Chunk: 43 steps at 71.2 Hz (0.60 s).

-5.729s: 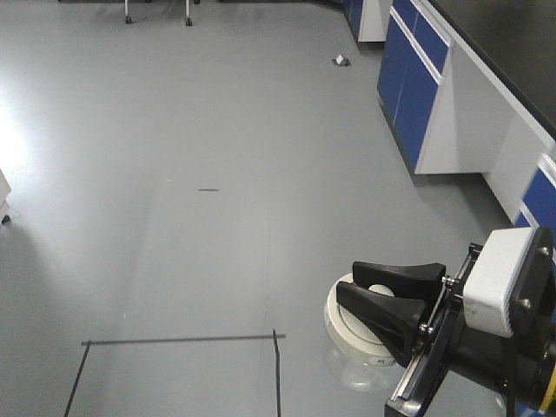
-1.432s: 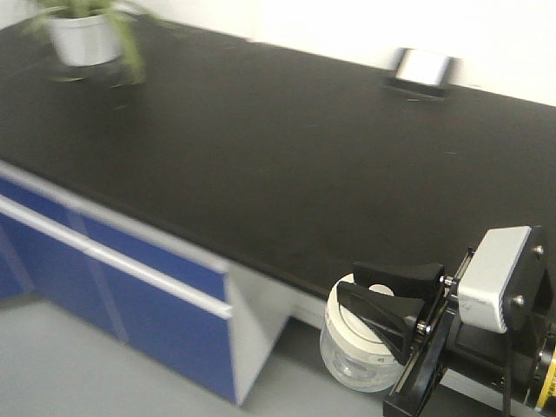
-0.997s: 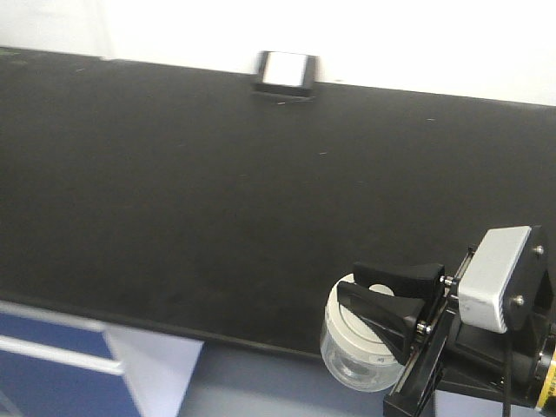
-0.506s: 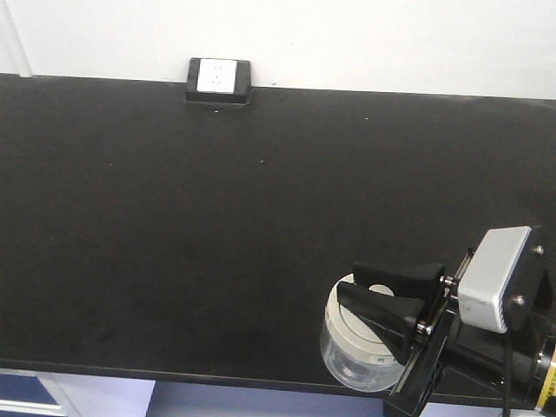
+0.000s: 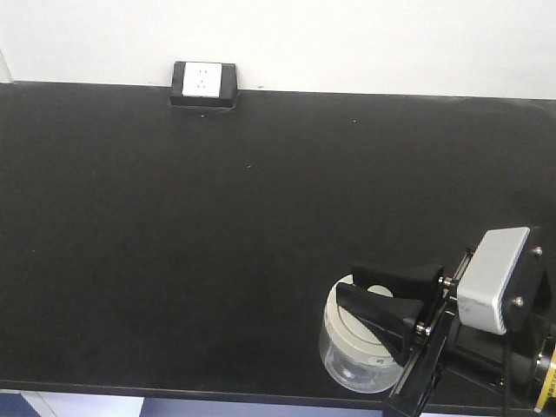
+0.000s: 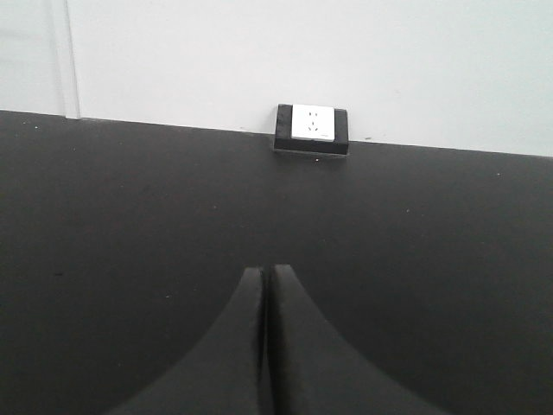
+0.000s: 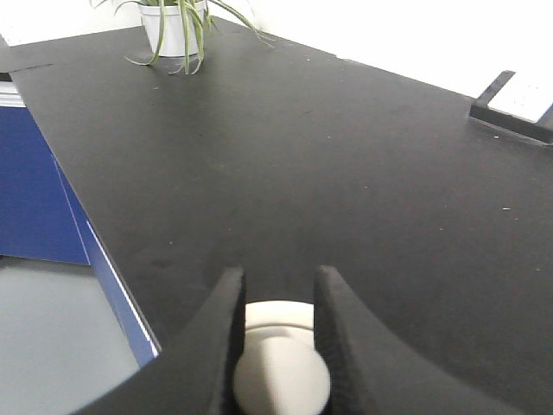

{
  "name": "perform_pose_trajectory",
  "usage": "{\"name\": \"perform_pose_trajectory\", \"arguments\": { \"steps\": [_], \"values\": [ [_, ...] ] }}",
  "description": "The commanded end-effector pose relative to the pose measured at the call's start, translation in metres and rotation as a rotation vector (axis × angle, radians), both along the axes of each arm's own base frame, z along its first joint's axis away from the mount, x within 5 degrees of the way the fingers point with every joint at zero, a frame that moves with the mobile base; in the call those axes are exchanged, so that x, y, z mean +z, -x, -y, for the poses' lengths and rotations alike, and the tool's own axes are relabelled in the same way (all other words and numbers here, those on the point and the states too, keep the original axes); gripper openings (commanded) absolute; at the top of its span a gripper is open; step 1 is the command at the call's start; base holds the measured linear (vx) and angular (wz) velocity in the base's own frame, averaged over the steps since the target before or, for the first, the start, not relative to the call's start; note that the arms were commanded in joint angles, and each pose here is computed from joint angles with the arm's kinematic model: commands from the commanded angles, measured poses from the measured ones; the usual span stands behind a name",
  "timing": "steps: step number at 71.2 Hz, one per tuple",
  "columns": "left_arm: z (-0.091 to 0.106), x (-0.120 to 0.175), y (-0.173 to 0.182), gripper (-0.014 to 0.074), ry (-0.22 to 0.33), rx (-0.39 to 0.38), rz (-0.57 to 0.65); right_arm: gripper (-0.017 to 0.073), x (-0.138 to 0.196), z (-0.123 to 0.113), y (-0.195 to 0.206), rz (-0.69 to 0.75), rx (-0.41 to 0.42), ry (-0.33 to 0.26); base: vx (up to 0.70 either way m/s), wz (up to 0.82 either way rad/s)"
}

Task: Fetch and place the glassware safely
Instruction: 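Hold the jar in the right gripper while the base drives to another bench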

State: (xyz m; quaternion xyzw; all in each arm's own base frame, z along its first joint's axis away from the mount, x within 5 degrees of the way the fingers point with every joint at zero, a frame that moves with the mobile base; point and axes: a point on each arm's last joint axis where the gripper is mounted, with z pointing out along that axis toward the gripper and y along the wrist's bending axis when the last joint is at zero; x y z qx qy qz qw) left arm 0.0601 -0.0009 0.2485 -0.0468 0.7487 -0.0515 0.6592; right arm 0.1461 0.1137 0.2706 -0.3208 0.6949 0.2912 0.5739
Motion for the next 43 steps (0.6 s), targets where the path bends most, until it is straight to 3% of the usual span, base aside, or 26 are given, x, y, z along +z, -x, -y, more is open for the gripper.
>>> {"name": "perform_pose_trajectory", "arguments": {
  "steps": [1, 43],
  "values": [
    [0.0001, 0.015, -0.0006, -0.0007, 0.014, 0.0, 0.09, -0.0001, 0.0166, -0.0028, 0.0011, 0.046, 0.032, -0.075, 0.04, -0.04],
    [0.0001, 0.015, -0.0006, -0.0007, 0.014, 0.0, 0.09, -0.0001, 0.0166, -0.0028, 0.0011, 0.046, 0.032, -0.075, 0.05, -0.07]
  ]
}}
